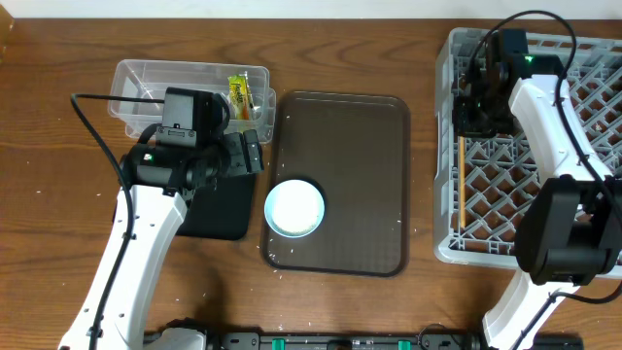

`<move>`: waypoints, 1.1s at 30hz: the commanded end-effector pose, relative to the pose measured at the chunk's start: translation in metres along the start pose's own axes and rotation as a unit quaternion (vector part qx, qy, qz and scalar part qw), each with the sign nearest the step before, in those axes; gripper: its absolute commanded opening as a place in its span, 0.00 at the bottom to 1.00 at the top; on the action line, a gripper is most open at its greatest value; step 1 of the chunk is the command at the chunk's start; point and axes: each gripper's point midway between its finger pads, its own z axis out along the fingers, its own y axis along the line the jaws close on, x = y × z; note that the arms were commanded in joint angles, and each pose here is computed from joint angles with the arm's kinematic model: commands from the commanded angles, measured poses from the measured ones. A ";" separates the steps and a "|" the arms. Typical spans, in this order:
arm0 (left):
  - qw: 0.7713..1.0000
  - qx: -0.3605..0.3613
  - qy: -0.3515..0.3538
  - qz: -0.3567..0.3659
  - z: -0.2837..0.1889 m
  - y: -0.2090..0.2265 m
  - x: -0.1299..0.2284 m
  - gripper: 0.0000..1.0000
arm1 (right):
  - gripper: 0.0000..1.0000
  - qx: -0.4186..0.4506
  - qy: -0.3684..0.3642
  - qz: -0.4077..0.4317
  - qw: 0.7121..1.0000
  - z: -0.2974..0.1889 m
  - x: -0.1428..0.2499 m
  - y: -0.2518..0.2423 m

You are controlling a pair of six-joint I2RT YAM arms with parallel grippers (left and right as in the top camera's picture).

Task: Sort waste into correct bins and load items into the dishwasher rack
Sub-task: 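Place the second chopstick upright in the rack with the right gripper, then grasp the rim of the light-blue rice bowl with the left gripper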

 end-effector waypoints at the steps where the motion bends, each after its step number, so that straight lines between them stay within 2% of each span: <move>1: 1.000 -0.007 -0.003 -0.002 -0.001 0.003 -0.002 0.92 | 0.33 -0.003 -0.012 -0.003 1.000 -0.005 -0.005 0.003; 4: 1.000 -0.007 -0.003 -0.002 -0.001 0.003 -0.002 0.92 | 0.41 -0.002 -0.024 0.001 1.000 -0.017 -0.010 0.000; 13: 1.000 0.000 0.006 0.013 0.004 -0.008 0.002 0.92 | 0.47 0.009 -0.131 0.037 0.991 -0.091 -0.030 -0.035; 19: 0.998 0.015 0.038 0.057 0.029 -0.038 0.018 0.92 | 0.47 0.013 -0.133 0.054 0.990 -0.098 -0.025 -0.049; 26: 0.983 0.016 0.130 0.126 0.079 -0.076 0.070 0.90 | 0.47 0.013 -0.128 0.054 0.990 -0.094 -0.023 -0.049; 33: 0.962 0.009 0.198 0.186 0.119 -0.101 0.122 0.82 | 0.47 0.013 -0.128 0.055 0.990 -0.094 -0.023 -0.049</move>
